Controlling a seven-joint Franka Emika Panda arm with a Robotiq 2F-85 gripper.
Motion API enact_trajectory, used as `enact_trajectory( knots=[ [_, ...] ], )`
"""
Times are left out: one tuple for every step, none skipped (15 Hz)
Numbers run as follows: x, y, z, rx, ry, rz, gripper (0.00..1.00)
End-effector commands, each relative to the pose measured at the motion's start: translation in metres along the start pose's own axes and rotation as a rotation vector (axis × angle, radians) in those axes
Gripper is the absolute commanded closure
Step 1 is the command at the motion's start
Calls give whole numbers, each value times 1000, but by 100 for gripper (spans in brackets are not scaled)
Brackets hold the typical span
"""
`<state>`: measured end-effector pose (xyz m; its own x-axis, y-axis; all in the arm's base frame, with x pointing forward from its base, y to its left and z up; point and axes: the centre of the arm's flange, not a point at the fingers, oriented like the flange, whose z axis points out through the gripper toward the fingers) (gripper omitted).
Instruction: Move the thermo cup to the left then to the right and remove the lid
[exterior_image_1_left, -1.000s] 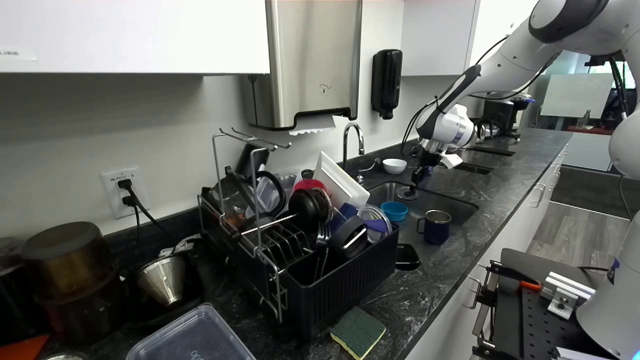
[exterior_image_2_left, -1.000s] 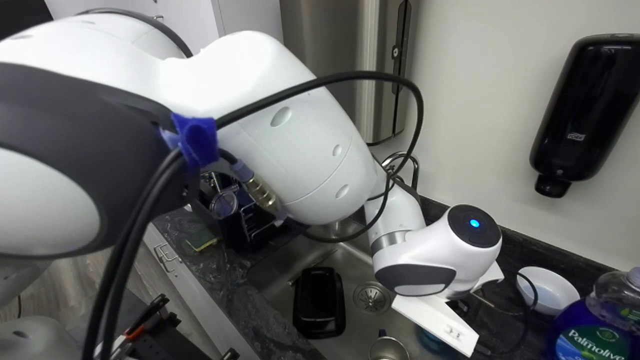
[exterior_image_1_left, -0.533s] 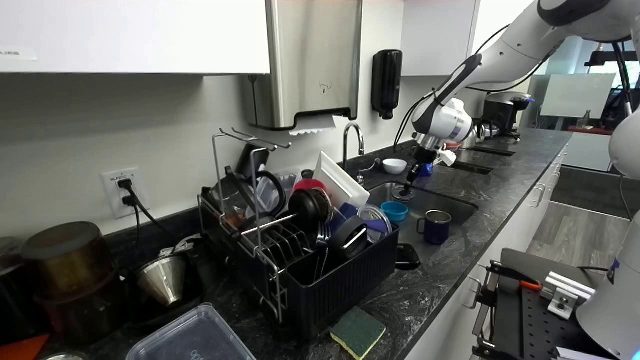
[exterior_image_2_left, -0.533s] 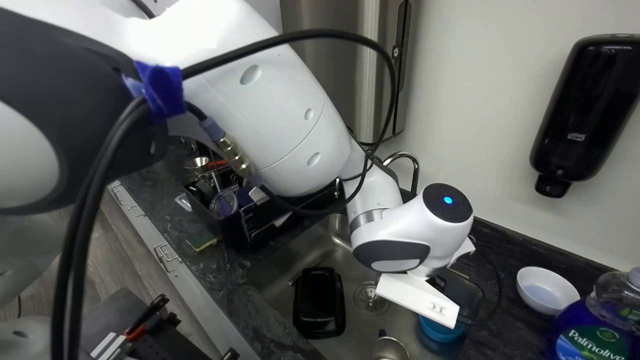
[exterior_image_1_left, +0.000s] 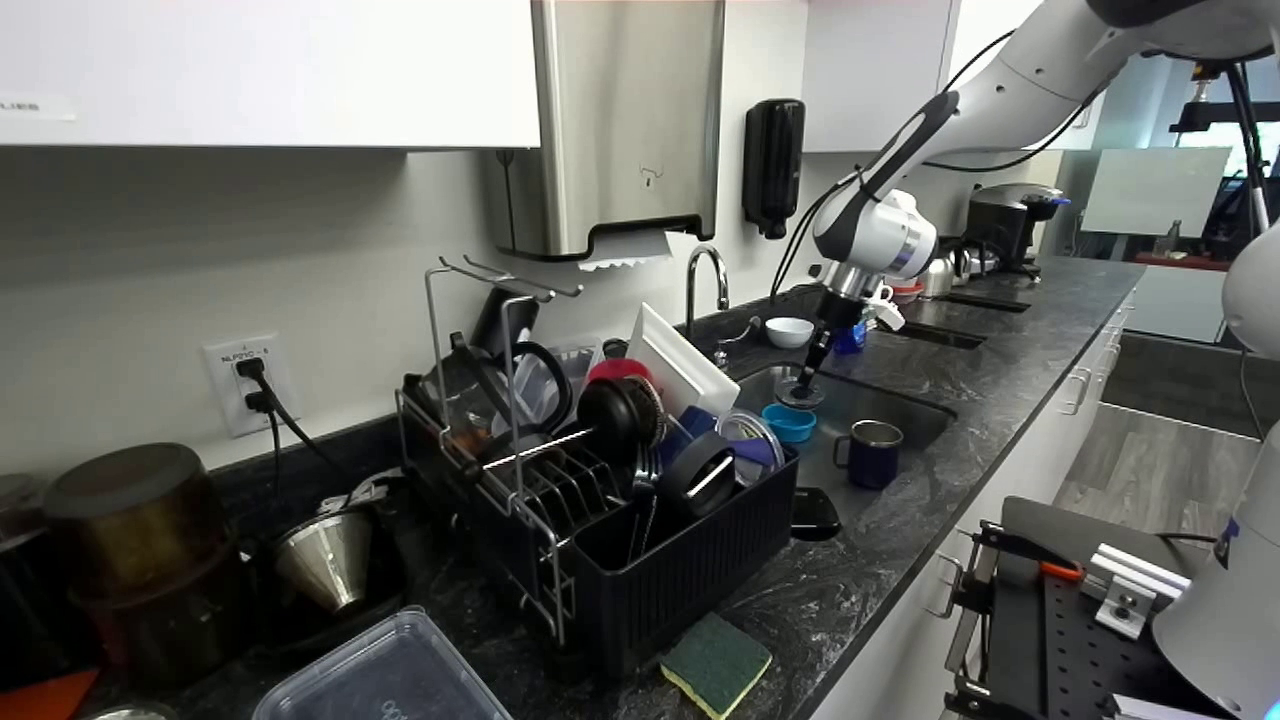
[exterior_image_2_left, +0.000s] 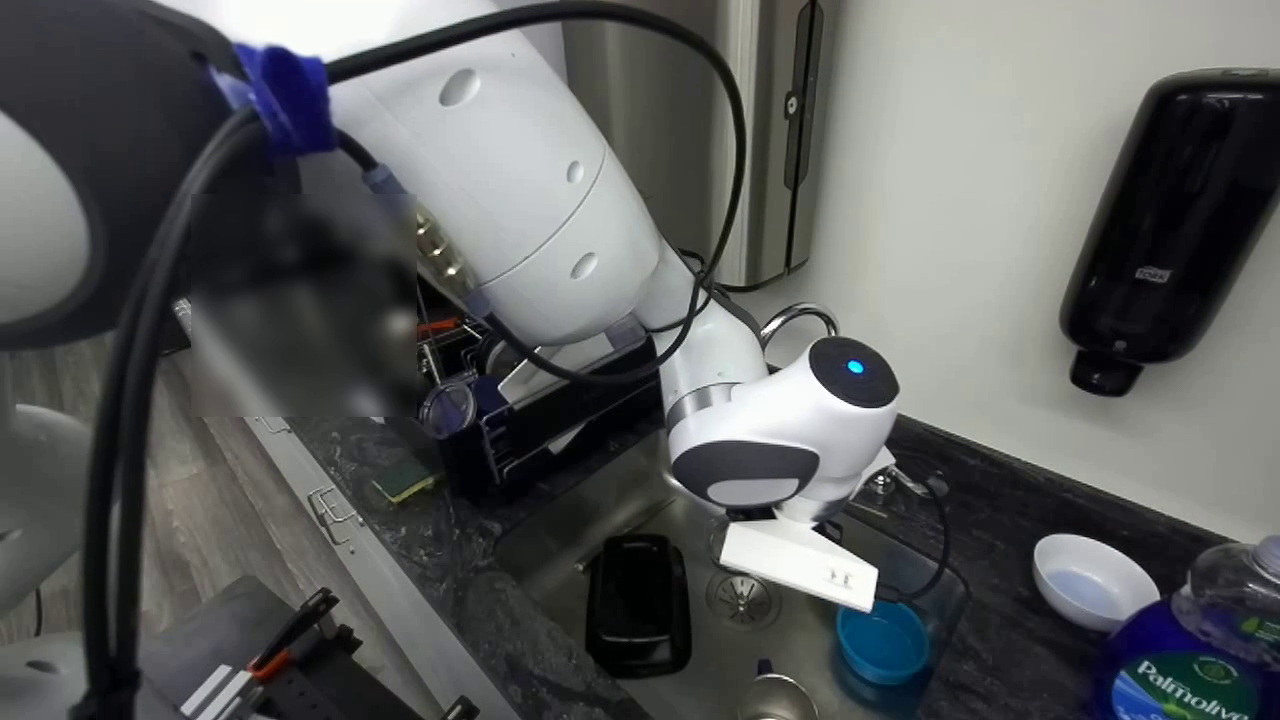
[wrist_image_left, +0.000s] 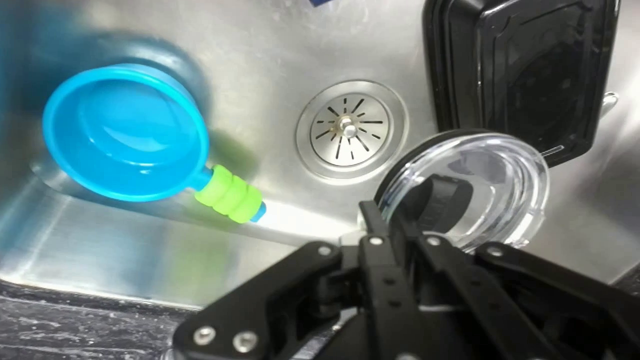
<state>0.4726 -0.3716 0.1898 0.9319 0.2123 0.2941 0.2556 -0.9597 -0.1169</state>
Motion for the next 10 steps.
enact_trajectory(
  knots=[
    [5,-13,-5,42,-21,-49,98],
    [8,-15,-3,50,-25,-57,98],
    [12,-17,-1,60,-31,-62,98],
    [14,-19,2,68,-33,-68,98],
    [17,-20,7,76,-41,-73,98],
    [19,-22,11,86,-52,-75,98],
    [19,-24,15,101,-63,-79,98],
    [19,-27,19,112,-75,-82,98],
    [16,-29,23,125,-86,-83,98],
    [13,-32,28,139,-98,-83,98]
  ],
)
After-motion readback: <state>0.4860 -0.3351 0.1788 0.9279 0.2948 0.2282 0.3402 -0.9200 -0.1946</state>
